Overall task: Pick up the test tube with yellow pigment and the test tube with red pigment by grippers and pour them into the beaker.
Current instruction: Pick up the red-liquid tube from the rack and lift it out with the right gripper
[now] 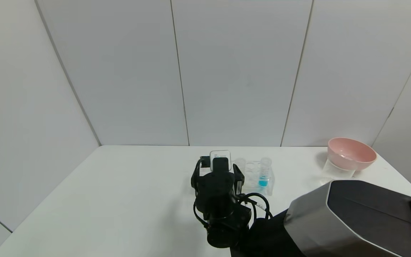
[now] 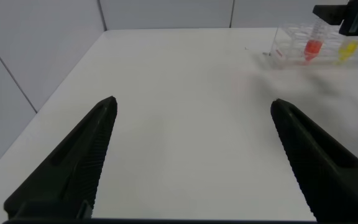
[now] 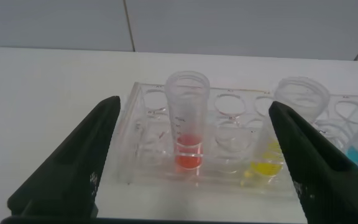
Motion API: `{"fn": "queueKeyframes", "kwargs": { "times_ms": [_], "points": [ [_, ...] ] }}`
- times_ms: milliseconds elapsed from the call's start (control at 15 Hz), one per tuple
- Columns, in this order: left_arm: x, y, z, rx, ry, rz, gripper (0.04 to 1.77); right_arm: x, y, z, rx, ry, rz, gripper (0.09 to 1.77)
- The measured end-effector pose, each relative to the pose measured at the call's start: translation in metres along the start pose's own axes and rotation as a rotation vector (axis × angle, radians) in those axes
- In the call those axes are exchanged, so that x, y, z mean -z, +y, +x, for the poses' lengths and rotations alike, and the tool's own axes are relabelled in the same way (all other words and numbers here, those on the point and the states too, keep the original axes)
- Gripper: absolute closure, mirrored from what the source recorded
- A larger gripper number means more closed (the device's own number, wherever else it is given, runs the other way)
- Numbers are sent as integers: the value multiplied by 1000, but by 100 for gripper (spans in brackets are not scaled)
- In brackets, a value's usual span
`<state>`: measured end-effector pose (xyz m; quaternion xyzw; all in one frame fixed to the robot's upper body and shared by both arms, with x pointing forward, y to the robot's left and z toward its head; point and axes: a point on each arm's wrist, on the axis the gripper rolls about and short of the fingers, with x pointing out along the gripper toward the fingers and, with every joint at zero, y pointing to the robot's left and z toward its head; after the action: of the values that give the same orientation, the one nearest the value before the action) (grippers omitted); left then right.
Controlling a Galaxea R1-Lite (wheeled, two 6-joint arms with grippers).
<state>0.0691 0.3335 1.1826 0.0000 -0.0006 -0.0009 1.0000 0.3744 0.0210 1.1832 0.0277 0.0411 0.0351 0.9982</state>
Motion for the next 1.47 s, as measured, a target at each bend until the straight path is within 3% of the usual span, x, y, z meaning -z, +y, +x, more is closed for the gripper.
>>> {"fn": "queueKeyframes", "kwargs": {
  "times_ms": [333,667,867,1133,1200,1467],
  "points": [
    [0,0,0,0,0,0,5,14,-5,24,17,39,7,15],
    [0,0,0,0,0,0,5,15,-3,31,25,67,30,17],
    [0,0,0,0,0,0,5,17,-3,32,11,71,30,69],
    [0,0,0,0,0,0,5,17,-2,32,8,71,29,114],
    [0,0,0,0,0,0,5,17,-2,32,7,71,29,137],
    [0,0,0,0,0,0,5,16,-2,32,9,70,27,137]
  ]
}}
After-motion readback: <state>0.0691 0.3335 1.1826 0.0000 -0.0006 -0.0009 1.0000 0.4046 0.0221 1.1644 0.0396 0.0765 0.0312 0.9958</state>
